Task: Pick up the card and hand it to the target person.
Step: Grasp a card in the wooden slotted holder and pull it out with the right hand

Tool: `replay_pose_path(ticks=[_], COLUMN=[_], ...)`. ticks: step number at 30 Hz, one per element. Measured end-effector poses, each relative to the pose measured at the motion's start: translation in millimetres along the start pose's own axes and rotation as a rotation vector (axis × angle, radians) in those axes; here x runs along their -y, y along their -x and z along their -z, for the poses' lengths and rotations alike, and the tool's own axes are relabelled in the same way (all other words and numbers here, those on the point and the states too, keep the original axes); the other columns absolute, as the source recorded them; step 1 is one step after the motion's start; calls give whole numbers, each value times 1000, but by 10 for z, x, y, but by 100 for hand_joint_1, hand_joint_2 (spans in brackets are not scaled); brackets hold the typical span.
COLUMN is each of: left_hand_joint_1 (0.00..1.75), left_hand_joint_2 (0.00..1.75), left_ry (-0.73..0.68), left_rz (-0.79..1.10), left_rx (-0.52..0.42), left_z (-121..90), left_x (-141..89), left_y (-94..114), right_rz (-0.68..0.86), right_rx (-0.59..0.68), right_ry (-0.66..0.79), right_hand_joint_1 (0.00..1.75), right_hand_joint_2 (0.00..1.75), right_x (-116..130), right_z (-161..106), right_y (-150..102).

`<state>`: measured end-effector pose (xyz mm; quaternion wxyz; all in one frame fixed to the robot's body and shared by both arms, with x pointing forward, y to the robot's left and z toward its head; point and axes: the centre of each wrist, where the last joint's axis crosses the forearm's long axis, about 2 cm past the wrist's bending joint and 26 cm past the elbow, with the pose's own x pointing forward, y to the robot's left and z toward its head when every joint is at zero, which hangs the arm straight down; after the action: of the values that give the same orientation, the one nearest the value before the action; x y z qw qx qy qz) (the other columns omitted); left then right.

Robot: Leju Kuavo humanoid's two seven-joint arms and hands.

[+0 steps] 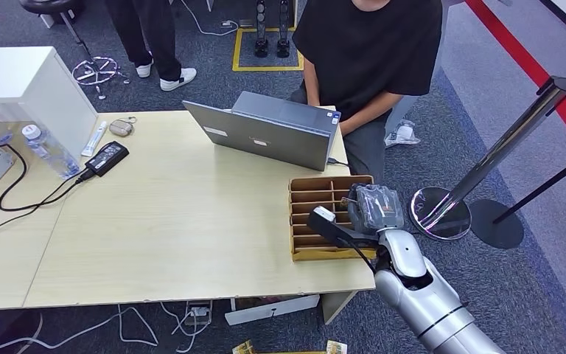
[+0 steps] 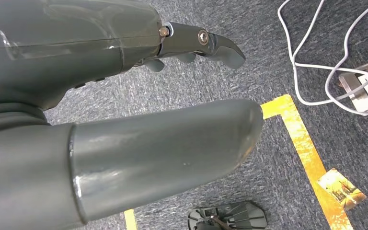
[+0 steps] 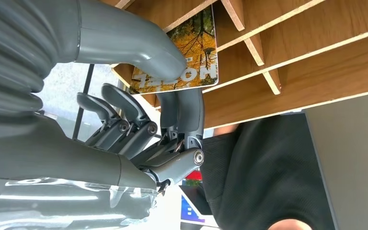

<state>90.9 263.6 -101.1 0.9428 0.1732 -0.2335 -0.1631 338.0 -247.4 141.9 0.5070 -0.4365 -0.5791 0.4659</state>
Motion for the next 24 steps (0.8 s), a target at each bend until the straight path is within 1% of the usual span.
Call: replay_pose_path(ticks=[5,10,18,24], left_hand_joint_1=[0,0,0,0], left_hand_joint_2=[0,0,0,0], left_ry=[0,0,1,2], left_rz=[-1,-3,-9,-13], left_rx=[-1,-1,0,-3], left_z=[-1,-3,-8,-16], left_x=[1,3,8,14], left_y=[2,9,25,45], right_rz=[10,22,50,74], right_rx=[0,0,16,34], right_ry=[7,21,85,157], right_hand_joint_1=[175,173,165,161], right_hand_joint_2=[175,175,175,175], right_x=[44,144,427,702], right_z=[18,27,52,68], right_y=[-9,-20,-65,-102])
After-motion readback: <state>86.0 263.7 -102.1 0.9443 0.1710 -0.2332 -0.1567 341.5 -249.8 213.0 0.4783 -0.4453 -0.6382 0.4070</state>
